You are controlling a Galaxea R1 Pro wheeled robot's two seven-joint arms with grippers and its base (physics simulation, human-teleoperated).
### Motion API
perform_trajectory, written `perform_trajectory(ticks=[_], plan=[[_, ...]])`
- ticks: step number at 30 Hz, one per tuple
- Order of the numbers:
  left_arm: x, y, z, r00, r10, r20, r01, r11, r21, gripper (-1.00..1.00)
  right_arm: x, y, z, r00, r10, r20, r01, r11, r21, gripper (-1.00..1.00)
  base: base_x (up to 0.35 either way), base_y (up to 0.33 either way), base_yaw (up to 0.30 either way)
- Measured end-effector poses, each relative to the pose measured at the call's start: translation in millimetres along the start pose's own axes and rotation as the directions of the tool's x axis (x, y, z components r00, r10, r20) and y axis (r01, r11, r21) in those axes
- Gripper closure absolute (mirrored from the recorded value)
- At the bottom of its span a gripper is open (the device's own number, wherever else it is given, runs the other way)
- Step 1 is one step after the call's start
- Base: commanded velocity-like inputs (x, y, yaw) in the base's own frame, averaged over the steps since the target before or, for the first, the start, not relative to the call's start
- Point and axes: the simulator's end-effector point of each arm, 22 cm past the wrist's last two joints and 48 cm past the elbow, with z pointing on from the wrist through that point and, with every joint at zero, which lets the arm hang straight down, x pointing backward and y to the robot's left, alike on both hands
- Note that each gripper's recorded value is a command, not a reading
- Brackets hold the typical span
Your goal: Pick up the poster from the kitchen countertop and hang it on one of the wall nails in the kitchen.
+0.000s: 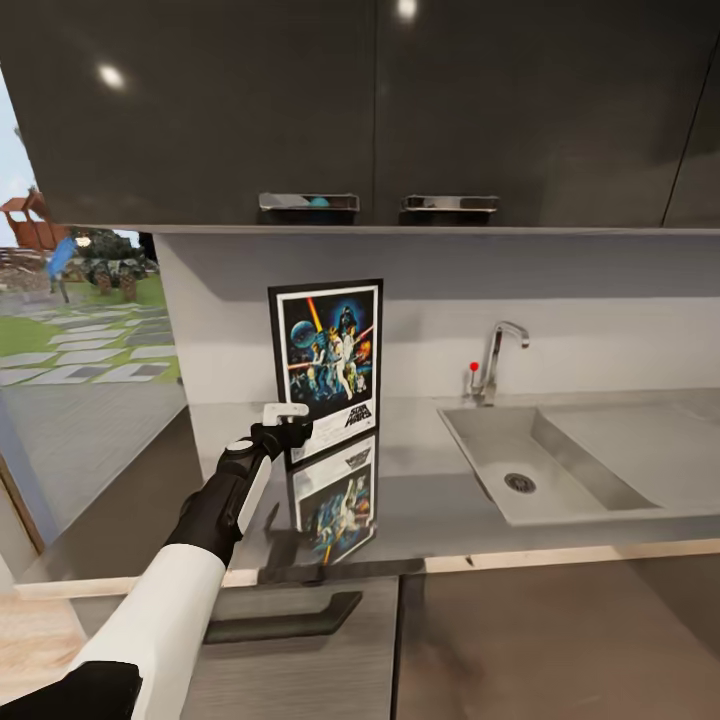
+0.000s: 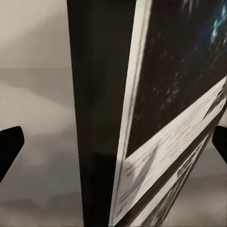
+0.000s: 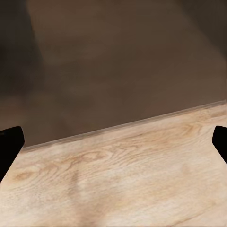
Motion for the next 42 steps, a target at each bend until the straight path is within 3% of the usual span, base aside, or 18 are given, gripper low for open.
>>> perform_trajectory(ticks=[23,24,42], plan=[[0.2,0.0,0.2,1.0,0.0,0.0,0.0,1.0,0.0,-1.0,0.1,0.0,0.1,1.0,0.0,0.0,0.0,1.0,0.0,-1.0,0.009,0.0,0.0],[0.2,0.0,0.2,1.0,0.0,0.0,0.0,1.0,0.0,1.0,0.1,0.0,0.1,1.0,0.0,0.0,0.0,1.0,0.0,-1.0,0.0,0.0,0.0],[-1.5,-1.0,-0.2,1.0,-0.003,0.002,0.003,1.0,0.003,1.0,0.1,0.0,0.1,1.0,0.0,0.0,0.0,1.0,0.0,-1.0,0.0,0.0,0.0]])
